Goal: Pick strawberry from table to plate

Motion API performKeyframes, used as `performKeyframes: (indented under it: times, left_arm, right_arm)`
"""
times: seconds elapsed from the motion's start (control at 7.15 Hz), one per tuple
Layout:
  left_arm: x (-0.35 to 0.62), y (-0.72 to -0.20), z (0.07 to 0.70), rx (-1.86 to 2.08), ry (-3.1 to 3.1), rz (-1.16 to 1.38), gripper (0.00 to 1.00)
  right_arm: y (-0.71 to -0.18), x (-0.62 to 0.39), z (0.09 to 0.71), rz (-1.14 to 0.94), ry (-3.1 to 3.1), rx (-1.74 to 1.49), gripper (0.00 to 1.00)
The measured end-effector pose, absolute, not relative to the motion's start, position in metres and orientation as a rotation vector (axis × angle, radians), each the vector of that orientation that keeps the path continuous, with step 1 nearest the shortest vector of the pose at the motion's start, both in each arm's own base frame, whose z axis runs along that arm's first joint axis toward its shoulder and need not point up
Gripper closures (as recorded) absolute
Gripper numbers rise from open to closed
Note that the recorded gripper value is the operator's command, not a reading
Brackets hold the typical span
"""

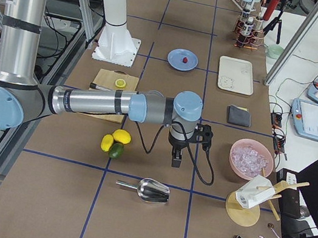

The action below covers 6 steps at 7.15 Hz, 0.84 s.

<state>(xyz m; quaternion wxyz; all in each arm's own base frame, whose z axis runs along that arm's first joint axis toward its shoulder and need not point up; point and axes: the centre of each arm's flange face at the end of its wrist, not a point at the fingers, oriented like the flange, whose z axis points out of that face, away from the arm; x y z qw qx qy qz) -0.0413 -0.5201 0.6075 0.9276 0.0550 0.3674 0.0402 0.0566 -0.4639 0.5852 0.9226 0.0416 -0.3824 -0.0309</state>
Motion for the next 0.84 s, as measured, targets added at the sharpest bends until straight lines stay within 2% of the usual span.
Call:
performKeyframes:
  times: [0.28, 0.84]
  left_arm:
    - [-0.041, -0.519, 0.606, 0.115, 0.753, 0.083, 0.00]
    - [-0.041, -0.519, 0.606, 0.114, 0.754, 0.083, 0.00]
  right_arm:
    - [-0.457, 0.070, 0.607, -0.081, -0.782, 0.081, 0.00]
    - [-0.456, 0.073, 0.610, -0.082, -0.780, 0.081, 0.00]
